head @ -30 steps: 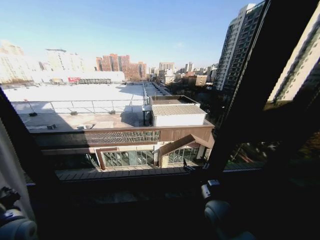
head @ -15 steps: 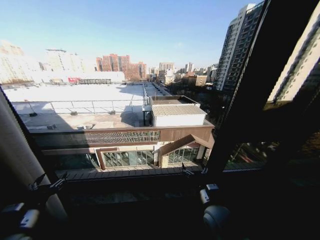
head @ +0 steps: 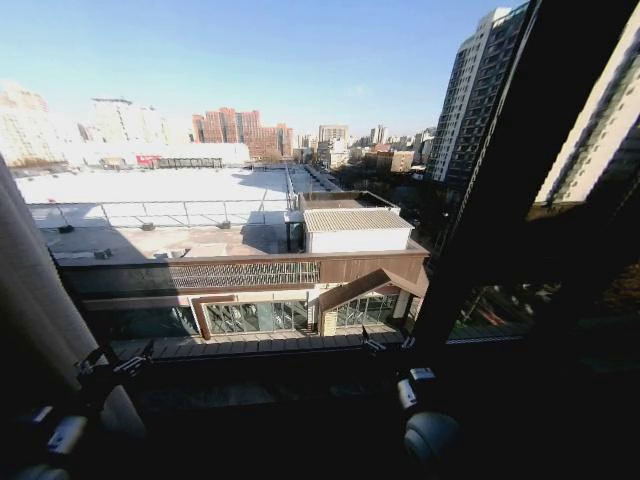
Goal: Open the curtains by pulling them apart, changing their state from closed to fully open.
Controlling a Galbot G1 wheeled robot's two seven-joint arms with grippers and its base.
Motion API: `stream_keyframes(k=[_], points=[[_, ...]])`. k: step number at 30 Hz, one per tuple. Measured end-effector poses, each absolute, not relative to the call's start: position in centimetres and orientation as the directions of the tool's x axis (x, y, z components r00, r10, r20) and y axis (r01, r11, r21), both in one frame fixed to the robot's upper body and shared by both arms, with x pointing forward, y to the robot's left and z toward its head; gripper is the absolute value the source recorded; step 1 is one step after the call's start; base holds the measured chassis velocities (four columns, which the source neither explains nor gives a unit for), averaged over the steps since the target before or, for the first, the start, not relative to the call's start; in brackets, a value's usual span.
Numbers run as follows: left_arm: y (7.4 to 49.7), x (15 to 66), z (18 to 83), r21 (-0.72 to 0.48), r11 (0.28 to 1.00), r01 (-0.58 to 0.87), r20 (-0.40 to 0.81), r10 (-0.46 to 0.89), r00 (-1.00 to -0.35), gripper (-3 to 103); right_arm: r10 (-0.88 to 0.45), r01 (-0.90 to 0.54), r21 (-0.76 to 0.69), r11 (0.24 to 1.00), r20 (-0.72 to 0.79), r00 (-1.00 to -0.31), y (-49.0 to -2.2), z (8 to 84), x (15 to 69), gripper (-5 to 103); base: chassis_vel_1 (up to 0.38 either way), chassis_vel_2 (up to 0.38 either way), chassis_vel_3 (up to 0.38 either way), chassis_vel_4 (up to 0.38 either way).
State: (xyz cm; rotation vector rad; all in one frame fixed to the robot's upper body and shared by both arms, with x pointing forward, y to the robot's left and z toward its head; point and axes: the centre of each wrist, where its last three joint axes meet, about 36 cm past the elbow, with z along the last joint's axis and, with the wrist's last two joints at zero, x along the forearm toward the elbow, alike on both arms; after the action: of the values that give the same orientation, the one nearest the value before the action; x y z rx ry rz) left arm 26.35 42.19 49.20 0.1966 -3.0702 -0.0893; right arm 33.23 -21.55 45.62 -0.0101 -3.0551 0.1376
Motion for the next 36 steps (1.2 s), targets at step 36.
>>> stream_keyframes(k=[36], points=[[40.5,25.5,49.5,0.061,0.994,-0.091,0.022,-0.092,-0.995,100,0.019,0.012,-0.064,0.998,0.115,-0.993,-22.8,45.7,34.8,100,-0.194,-0.311,0.183,0.319]])
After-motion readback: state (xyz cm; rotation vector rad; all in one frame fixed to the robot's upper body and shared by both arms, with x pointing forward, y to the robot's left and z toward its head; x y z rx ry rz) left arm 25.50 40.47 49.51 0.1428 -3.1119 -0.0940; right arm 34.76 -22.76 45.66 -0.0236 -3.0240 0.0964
